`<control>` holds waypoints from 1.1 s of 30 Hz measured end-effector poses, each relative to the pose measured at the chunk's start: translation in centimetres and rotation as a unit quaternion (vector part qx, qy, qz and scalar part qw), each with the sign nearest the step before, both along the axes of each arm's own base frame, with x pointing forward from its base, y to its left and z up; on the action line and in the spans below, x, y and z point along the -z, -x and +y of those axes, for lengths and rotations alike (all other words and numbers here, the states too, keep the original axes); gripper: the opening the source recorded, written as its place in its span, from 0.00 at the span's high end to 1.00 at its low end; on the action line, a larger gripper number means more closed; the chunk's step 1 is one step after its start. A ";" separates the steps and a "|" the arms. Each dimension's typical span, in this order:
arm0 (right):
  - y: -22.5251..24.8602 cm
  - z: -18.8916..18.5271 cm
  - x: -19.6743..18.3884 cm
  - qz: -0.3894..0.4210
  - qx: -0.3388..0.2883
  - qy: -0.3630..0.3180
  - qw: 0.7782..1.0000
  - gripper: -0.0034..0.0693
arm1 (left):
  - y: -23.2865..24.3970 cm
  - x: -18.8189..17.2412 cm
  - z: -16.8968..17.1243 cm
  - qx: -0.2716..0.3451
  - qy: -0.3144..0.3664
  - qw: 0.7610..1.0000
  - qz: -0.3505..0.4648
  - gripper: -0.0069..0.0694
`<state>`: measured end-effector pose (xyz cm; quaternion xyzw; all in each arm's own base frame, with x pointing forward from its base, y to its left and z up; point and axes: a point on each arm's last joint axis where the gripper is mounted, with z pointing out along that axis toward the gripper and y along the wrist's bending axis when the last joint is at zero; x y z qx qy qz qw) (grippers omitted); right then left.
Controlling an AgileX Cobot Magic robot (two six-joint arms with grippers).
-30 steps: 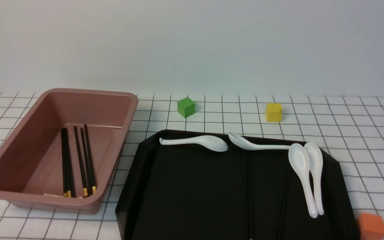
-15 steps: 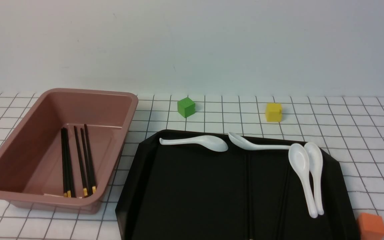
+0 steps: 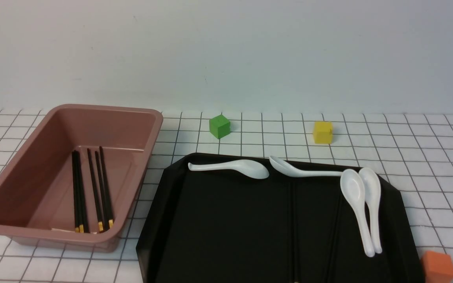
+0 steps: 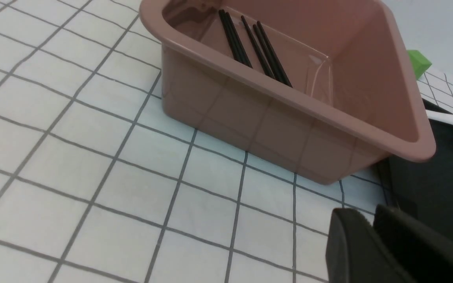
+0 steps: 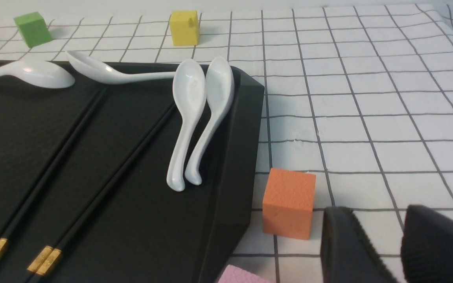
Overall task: On white black tablecloth take chopsticks from black tray and put them in box.
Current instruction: 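Move the gripper over the chopsticks on the black tray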
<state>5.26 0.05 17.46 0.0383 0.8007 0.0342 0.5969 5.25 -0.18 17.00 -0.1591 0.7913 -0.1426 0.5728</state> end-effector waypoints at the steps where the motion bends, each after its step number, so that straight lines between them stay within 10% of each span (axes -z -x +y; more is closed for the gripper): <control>1: 0.0 0.0 0.0 0.000 0.000 0.000 1.000 0.62 | 0.0 0.0 0.0 0.000 0.000 1.000 0.000 0.78; 24: 0.0 0.0 0.0 0.000 0.000 -0.010 1.000 0.62 | 0.0 0.0 0.0 0.000 0.000 1.000 0.000 0.77; 33: -0.2 1.3 -0.9 -0.025 0.018 -0.360 0.933 0.62 | 0.0 0.0 0.0 0.000 0.000 1.000 0.000 0.76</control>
